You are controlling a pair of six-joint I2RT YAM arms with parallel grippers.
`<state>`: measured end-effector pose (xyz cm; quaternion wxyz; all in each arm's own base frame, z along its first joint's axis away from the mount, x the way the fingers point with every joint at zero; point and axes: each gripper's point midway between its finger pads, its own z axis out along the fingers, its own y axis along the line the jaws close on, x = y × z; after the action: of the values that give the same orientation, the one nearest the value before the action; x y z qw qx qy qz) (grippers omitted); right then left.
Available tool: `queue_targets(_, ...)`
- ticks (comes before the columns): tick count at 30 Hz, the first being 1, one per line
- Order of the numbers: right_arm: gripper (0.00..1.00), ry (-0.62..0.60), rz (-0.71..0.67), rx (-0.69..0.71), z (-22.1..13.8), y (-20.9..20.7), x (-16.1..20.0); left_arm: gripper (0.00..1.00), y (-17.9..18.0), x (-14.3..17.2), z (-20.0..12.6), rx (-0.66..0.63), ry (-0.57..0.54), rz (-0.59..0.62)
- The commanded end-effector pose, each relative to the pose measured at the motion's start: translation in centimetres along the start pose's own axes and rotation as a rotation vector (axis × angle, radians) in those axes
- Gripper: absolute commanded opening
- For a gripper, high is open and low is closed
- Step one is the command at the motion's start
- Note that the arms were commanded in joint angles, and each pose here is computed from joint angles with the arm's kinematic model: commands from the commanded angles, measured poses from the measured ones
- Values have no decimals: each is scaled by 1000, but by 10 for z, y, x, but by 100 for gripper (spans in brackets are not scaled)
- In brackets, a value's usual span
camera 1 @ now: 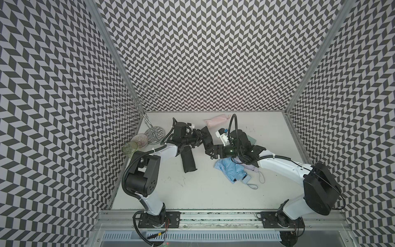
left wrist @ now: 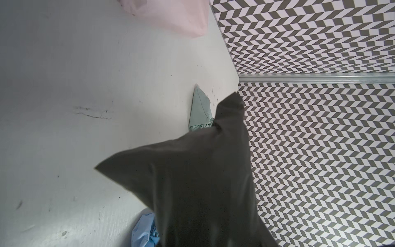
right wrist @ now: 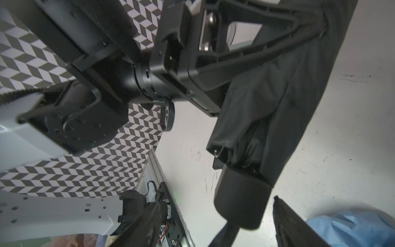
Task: Take umbrellas out of sleeves
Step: Pick up the umbrella from the center of the board.
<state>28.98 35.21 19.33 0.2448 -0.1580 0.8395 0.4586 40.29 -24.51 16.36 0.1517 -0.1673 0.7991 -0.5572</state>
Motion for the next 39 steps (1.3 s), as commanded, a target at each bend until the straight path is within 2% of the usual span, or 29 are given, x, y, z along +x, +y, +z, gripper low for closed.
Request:
queue_targets(1,74,-61,-21,-7,5,6,-21,30,-36,-2,-8,90,-28,59)
queue_targets(2,71,-67,-19,-9,6,6,-23,30,-35,-1,-7,89,-24,58)
queue_targets(5,51,-66,-9,-12,9,6,-23,30,-35,1,-6,90,-25,56)
queue_targets(6,48,-65,-8,-10,9,5,-23,30,-34,1,-6,89,-24,57)
queue_targets(17,45,-117,24,39,11,-7,-31,30,-32,9,2,78,-10,46)
queue_targets(23,20,-122,15,43,8,-7,-31,33,-28,12,2,68,-3,38)
queue_targets(24,19,-123,9,39,6,-6,-31,35,-28,12,2,66,-3,38)
queue_targets(26,16,-137,-1,27,0,-5,-32,52,-28,13,2,59,-1,48)
queue_targets(30,13,-168,8,-67,-20,-1,-36,76,-23,14,4,28,25,95)
queue_targets(31,12,-174,9,-106,-27,1,-37,84,-22,16,5,29,44,105)
queue_targets(32,11,-182,18,-134,-35,2,-39,99,-22,18,5,35,58,123)
queue_targets(37,8,-194,30,-259,-72,3,-41,100,-15,37,3,6,183,267)
queue_targets(39,7,-159,34,-299,-82,3,-35,100,-13,40,-5,-3,201,326)
